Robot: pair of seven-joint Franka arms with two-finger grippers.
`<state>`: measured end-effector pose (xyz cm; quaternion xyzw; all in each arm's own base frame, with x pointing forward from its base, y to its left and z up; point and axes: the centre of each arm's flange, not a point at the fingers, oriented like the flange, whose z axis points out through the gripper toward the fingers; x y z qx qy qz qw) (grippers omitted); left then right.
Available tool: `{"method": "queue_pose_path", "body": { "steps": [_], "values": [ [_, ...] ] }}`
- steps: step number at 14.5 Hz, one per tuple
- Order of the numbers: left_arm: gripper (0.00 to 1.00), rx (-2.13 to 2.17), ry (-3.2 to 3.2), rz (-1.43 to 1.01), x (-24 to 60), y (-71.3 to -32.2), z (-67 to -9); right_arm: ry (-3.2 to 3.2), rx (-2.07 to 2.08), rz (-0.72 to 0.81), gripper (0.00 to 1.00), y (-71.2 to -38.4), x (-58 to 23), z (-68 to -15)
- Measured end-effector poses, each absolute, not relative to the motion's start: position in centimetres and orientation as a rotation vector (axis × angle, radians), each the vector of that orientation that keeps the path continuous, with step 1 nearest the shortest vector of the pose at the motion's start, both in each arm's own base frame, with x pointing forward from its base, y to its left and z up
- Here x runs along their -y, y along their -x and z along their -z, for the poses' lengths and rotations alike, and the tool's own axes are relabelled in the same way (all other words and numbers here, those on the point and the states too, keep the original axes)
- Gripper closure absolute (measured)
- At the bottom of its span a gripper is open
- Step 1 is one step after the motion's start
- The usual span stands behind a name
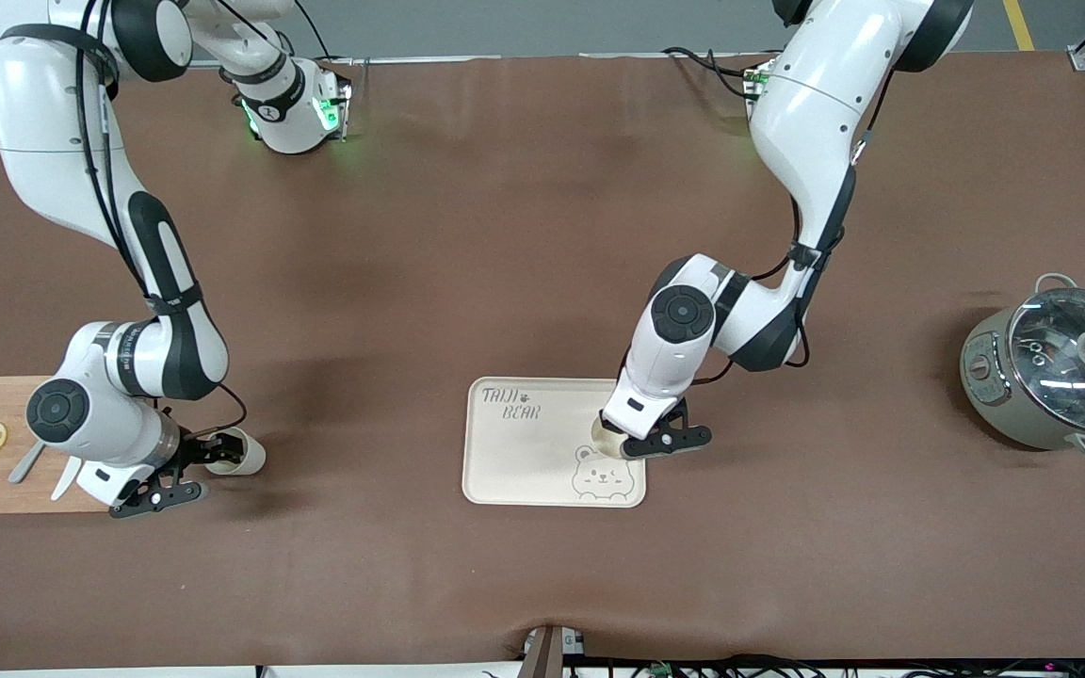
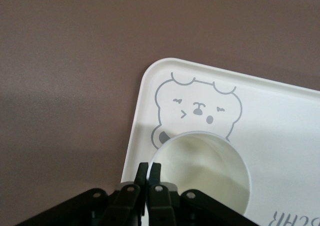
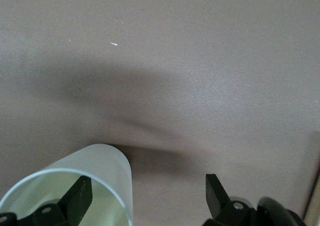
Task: Place white IKEA cup upright on tray with both arms
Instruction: 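Lower the cup upright onto the tray and open the left gripper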
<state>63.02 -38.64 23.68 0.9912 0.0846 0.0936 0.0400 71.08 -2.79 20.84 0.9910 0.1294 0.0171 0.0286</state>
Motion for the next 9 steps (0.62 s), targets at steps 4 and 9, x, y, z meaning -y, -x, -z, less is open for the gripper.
{"method": "queue_pose_path", "body": {
  "steps": [4, 9],
  "values": [
    [0.96, -0.258, -3.028, -0.298, 38.69, -63.10, -23.30, -3.058, -0.403, -0.051, 0.00, -71.07, 2.63, -20.73],
    [0.54, -0.292, -3.029, -0.323, 38.88, -63.15, -23.52, -3.059, -0.405, -0.051, 0.52, -71.07, 2.50, -20.73]
  ]
}}
